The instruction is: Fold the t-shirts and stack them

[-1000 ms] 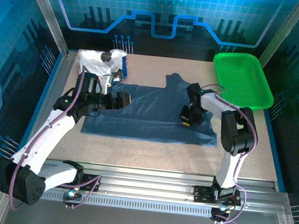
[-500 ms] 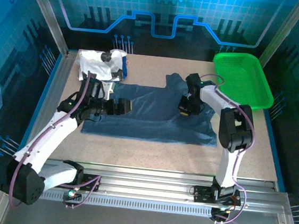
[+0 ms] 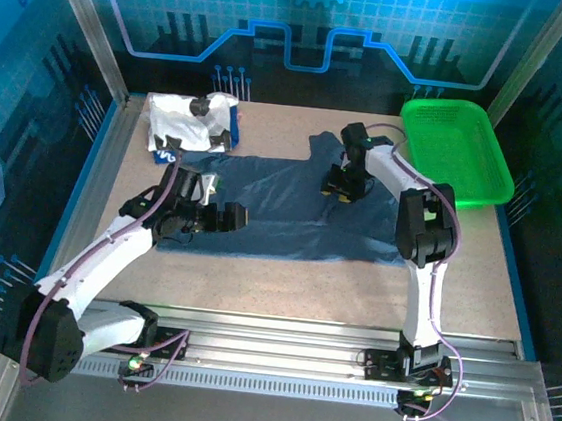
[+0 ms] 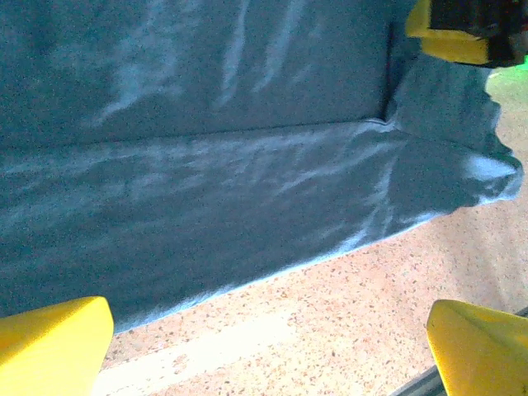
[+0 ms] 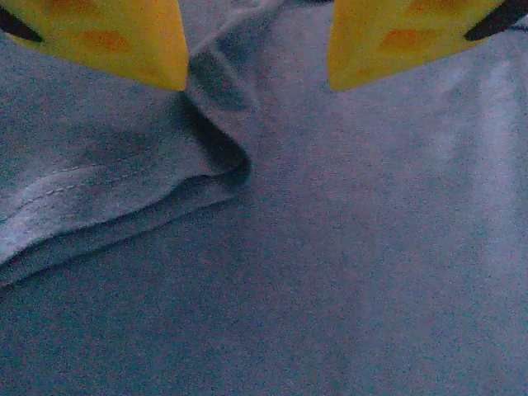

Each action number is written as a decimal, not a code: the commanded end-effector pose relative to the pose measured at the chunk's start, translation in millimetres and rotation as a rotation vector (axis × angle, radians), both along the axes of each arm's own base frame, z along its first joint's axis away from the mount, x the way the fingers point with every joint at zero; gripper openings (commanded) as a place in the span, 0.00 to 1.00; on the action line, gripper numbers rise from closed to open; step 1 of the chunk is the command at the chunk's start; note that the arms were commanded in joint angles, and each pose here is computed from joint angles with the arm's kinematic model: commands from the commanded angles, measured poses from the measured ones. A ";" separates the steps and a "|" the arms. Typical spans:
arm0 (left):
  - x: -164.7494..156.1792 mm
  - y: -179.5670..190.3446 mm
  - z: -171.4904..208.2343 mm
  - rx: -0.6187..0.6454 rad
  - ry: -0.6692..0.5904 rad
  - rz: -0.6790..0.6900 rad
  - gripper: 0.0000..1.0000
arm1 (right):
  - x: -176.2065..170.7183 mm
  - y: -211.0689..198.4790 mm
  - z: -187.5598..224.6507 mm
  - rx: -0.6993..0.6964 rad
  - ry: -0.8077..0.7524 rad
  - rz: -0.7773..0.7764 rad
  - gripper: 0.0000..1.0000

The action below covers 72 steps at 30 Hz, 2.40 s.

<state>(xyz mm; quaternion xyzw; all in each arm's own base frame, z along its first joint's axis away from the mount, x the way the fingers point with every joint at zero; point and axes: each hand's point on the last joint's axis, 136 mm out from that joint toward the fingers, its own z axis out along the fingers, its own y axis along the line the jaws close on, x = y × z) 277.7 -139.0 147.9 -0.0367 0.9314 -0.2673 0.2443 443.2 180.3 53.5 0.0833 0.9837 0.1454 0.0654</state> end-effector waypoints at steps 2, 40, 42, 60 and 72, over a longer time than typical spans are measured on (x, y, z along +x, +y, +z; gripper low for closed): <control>3.3 7.4 -8.5 0.042 0.019 0.053 0.99 | -5.0 5.7 66.9 0.069 -0.143 0.027 0.57; 8.4 37.9 -36.6 0.124 0.106 0.197 0.99 | -14.7 -14.8 13.4 0.221 -0.059 -0.072 0.46; 9.4 47.2 -41.1 0.121 0.133 0.241 0.99 | -25.4 -37.1 21.8 0.191 -0.065 -0.109 0.52; 24.9 87.0 -125.4 0.162 0.462 0.459 0.86 | -157.1 -122.3 -48.8 -0.166 0.220 -0.310 0.62; -70.3 92.1 -140.3 0.160 0.626 0.501 0.85 | -241.3 -137.5 -47.8 -0.230 0.293 -0.374 0.63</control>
